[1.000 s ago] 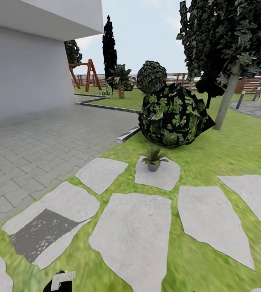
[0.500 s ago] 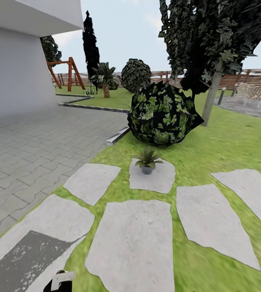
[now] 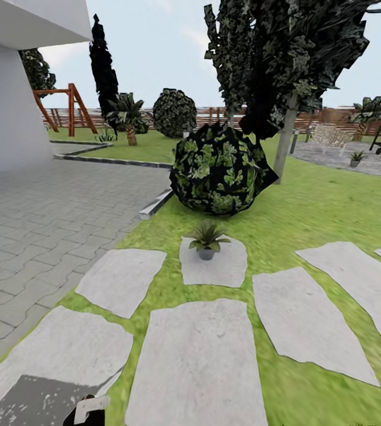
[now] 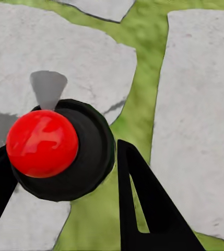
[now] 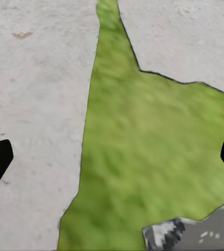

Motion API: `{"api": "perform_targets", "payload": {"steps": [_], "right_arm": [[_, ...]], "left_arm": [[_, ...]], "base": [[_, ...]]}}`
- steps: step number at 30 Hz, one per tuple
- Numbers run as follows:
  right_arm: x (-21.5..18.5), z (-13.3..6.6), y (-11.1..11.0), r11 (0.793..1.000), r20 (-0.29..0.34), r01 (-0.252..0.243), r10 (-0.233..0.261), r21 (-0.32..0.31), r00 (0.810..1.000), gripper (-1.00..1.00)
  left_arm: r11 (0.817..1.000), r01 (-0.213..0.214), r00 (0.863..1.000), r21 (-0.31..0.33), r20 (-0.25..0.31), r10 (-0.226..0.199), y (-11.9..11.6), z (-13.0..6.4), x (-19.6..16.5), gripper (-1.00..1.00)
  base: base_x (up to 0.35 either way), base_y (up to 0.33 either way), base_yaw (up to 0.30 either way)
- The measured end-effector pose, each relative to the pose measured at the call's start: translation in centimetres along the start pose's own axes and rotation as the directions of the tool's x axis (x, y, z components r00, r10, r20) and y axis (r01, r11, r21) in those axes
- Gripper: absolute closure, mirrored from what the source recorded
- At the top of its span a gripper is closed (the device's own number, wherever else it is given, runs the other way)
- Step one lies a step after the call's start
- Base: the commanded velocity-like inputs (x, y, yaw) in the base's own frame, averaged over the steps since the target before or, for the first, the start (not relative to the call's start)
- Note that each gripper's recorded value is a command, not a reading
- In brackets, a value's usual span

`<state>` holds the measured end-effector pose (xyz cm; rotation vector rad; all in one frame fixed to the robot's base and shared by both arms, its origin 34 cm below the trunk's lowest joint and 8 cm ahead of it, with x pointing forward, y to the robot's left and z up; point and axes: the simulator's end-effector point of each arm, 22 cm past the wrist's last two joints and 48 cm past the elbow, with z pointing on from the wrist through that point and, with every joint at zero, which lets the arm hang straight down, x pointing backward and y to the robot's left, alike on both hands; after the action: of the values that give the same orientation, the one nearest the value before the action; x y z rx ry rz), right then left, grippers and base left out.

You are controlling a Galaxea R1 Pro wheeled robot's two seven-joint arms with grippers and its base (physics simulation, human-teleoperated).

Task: Pick up the pesticide atomizer in the garden and spray insectifuge to fully cover both potted plants in the garden.

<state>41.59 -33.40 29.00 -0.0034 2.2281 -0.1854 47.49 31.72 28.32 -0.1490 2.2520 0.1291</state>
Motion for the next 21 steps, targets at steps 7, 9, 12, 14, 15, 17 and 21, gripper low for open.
{"api": "perform_targets", "payload": {"steps": [7, 9, 12, 14, 15, 17, 21], "right_arm": [[-0.17, 0.01, 0.0, 1.0, 0.004, -0.001, 0.001, 0.0, 1.0, -1.0], [-0.22, 0.01, -0.01, 1.0, 0.005, -0.001, 0.001, 0.0, 1.0, -1.0], [-0.27, 0.02, -0.02, 1.0, 0.006, -0.001, 0.001, 0.0, 1.0, -1.0], [-0.31, 0.03, -0.02, 1.0, 0.007, -0.001, 0.001, 0.001, 1.0, -1.0], [-0.32, 0.03, -0.02, 1.0, 0.007, -0.001, 0.001, 0.001, 1.0, -1.0], [-0.31, 0.03, -0.02, 1.0, 0.007, -0.001, 0.001, 0.001, 1.0, -1.0], [-0.35, 0.03, -0.02, 1.0, 0.009, -0.001, 0.001, 0.001, 1.0, -1.0]], "left_arm": [[1.0, 0.001, 1.0, 0.0, 0.005, -0.001, -0.01, 0.02, -0.26, 1.0], [1.0, 0.001, 1.0, 0.0, 0.006, -0.001, 0.0, 0.02, -0.32, 1.0], [1.0, 0.001, 1.0, 0.0, 0.007, -0.001, 0.01, 0.0, -0.32, 1.0], [1.0, 0.001, 1.0, 0.0, 0.008, -0.001, 0.01, 0.0, -0.36, 1.0], [1.0, 0.001, 1.0, 0.0, 0.008, -0.001, 0.01, 0.01, -0.38, 1.0], [1.0, 0.001, 1.0, 0.0, 0.008, -0.001, 0.01, 0.0, -0.39, 1.0], [1.0, 0.001, 1.0, 0.0, 0.009, -0.001, -0.01, 0.01, -0.42, 1.0]], "base": [[0.123, 0.326, -0.247], [0.116, 0.329, -0.22], [0.115, 0.33, -0.086], [0.118, 0.33, -0.027], [0.129, 0.33, -0.013], [0.14, 0.329, -0.009], [0.181, 0.31, -0.003]]}}
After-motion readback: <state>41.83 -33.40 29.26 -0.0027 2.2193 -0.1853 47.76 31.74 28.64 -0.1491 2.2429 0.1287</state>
